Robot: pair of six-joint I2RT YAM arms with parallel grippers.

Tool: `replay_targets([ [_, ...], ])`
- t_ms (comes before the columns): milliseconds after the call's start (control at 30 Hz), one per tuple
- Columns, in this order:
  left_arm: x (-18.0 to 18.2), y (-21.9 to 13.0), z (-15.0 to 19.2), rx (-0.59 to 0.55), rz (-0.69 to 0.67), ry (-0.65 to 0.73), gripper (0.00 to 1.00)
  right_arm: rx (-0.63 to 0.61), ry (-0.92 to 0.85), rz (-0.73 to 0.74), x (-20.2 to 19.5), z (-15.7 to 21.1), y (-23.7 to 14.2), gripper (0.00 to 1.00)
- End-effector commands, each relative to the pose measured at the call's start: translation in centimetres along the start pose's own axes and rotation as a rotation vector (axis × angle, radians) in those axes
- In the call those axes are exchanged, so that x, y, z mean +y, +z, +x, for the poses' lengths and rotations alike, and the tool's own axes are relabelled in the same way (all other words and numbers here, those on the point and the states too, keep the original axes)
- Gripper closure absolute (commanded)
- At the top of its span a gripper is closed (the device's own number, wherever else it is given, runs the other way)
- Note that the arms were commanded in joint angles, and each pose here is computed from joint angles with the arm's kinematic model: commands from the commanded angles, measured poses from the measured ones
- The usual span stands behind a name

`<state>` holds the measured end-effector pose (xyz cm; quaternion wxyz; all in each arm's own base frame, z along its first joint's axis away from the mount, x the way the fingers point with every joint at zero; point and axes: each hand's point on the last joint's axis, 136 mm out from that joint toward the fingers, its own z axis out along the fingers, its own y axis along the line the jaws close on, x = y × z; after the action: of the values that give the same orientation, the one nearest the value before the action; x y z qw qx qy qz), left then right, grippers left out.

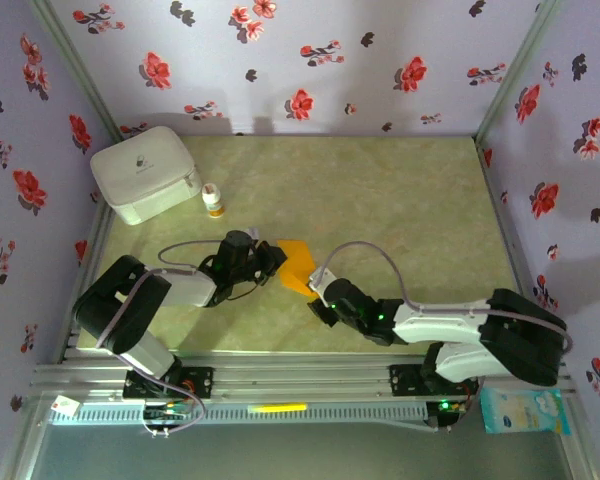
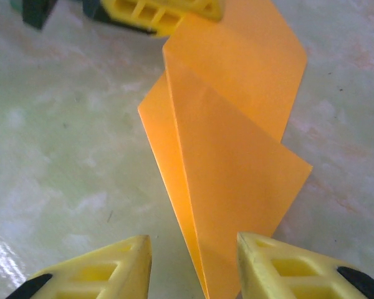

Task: Fold a paper plane with a square sheet of paper (pick it up from the middle)
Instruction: Fourth fold the wing at the center of the table.

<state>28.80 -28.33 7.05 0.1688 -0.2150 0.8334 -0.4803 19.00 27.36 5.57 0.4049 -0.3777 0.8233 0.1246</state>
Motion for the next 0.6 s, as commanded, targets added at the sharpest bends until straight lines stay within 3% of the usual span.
replay_targets([
  [0,-1.6,-0.2,-0.1,-0.012,0.045,0.016,0.89,-0.063,-0.075,0.124,-1.2,-2.3,0.6,0.59],
  [567,-3.1,-0.1,0.3,0.029,0.085,0.042,0.88,0.019,-0.088,0.176,-1.3,-0.7,3.0,0.62],
])
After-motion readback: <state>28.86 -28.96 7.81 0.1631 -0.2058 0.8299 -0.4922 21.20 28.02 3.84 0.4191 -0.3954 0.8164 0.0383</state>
